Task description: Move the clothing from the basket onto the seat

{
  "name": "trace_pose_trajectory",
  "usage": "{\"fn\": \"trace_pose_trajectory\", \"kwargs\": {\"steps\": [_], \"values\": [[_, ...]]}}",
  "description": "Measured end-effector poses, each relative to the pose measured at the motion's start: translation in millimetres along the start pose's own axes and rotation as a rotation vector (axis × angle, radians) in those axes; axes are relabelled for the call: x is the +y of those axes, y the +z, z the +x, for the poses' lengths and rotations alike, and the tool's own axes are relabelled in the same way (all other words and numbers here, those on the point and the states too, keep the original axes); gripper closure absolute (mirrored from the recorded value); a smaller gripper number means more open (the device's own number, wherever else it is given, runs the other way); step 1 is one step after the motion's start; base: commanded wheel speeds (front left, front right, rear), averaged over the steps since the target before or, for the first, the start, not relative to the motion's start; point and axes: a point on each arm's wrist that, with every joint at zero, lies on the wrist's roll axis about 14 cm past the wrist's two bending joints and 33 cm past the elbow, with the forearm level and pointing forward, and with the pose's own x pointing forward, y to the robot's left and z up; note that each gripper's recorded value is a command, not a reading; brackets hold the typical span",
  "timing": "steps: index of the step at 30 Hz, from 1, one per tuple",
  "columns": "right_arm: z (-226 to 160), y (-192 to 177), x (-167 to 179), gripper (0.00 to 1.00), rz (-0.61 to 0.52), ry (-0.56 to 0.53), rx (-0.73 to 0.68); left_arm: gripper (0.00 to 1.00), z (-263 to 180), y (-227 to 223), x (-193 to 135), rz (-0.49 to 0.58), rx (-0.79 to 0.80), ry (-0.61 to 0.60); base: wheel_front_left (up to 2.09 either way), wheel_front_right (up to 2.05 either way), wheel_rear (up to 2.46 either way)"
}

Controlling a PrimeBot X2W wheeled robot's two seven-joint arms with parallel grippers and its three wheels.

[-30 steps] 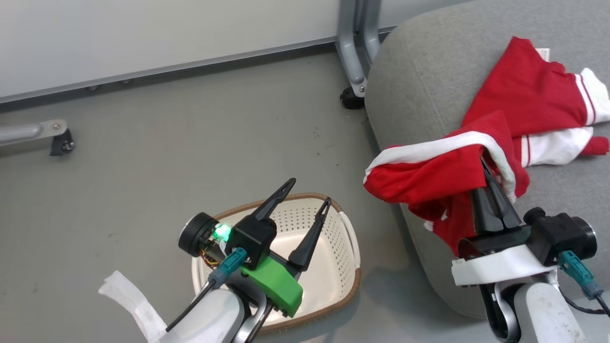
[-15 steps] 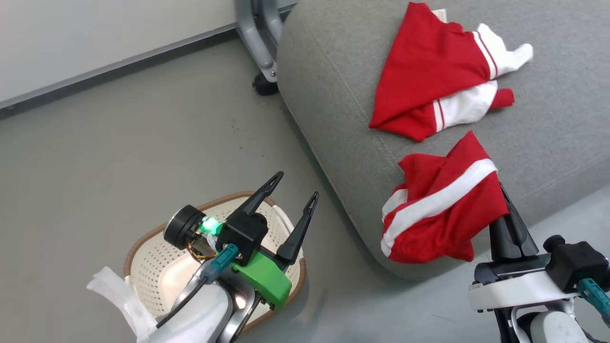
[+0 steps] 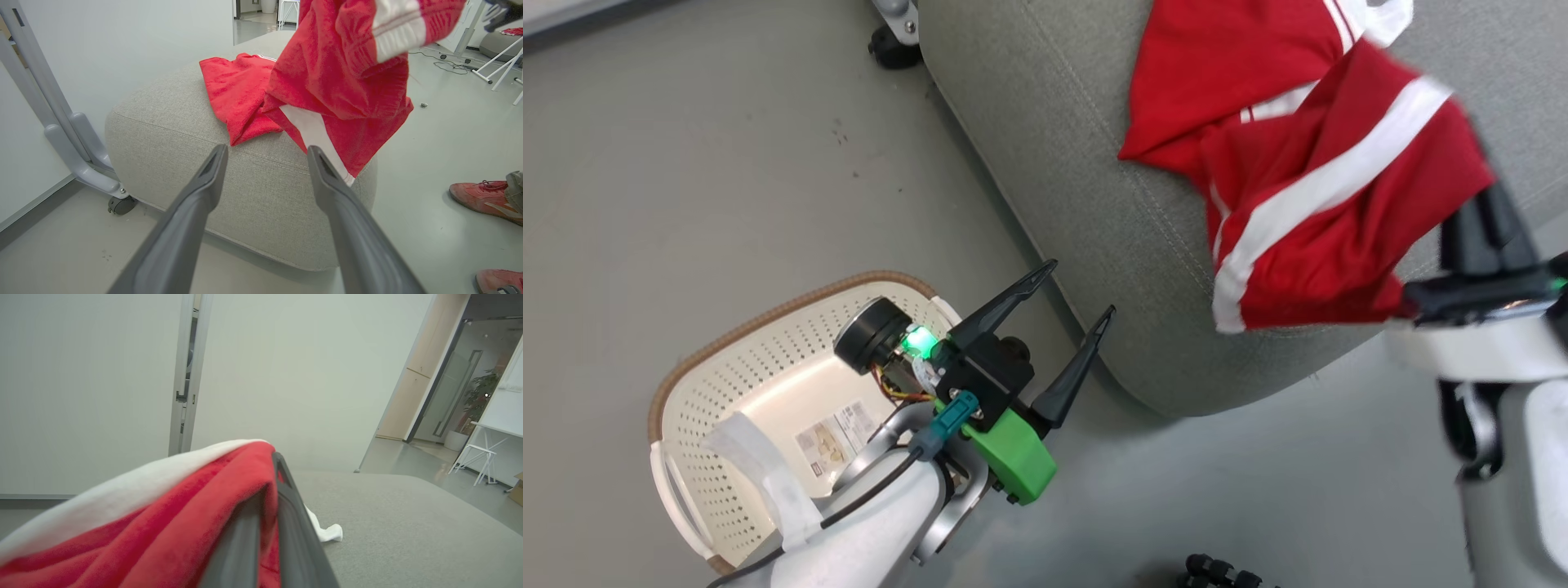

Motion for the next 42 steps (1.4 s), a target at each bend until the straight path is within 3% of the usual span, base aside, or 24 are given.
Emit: {"fn": "trace_pose_trajectory", "kwargs": {"steps": [7,11,15,16,17,18,19,20,29,31,33,37,42], "values": [[87,25,-36,1.00,-0.268,0.018,-0.128,0.00,-2,-26,25,-0.069,-0.010,0.035,0.00,0.00,0.00],[128,25,-52,1.00,-0.323,-0.026,-0.160,0.00,-9,-49,38,-0.083,0.012,0.047,0.00,0.00,0.00],[152,-13,-60,1.00,-0.293,-0.080,-0.092,0.00,-12,-61,48,-0.082,0.002,0.042,0.00,0.00,0.00],[155,-31,-59,0.91,-0.287,-0.080,-0.052,0.00,-12,-64,52,-0.080,0.001,0.044,0.00,0.00,0.00],[155,-50,-57,0.64,-0.274,-0.086,-0.010,0.00,-14,-68,56,-0.081,0.005,0.051,0.00,0.00,0.00],[155,-63,-53,0.49,-0.257,-0.093,0.018,0.00,-15,-71,58,-0.085,0.008,0.057,0.00,0.00,0.00],[153,-80,-48,0.06,-0.228,-0.105,0.049,0.00,-16,-74,62,-0.087,0.008,0.064,0.00,0.00,0.00],[151,-94,-44,0.00,-0.211,-0.119,0.078,0.00,-17,-76,64,-0.090,0.007,0.071,0.00,0.00,0.00],[82,-172,-4,0.00,-0.143,-0.149,0.296,0.00,-31,-93,81,-0.130,0.003,0.140,0.00,0.00,0.00],[64,-175,7,0.00,-0.135,-0.105,0.327,0.00,-32,-91,81,-0.144,-0.006,0.157,0.00,0.00,0.00],[46,-182,26,0.00,-0.041,-0.063,0.366,0.00,-33,-85,83,-0.151,-0.028,0.178,0.00,0.00,0.00],[13,-178,61,0.00,0.099,0.024,0.411,0.00,-35,-73,87,-0.183,-0.058,0.241,0.00,0.00,0.00],[-2,-147,119,0.00,0.235,0.179,0.374,0.00,-48,-61,97,-0.222,-0.071,0.358,0.00,0.00,0.00]]}}
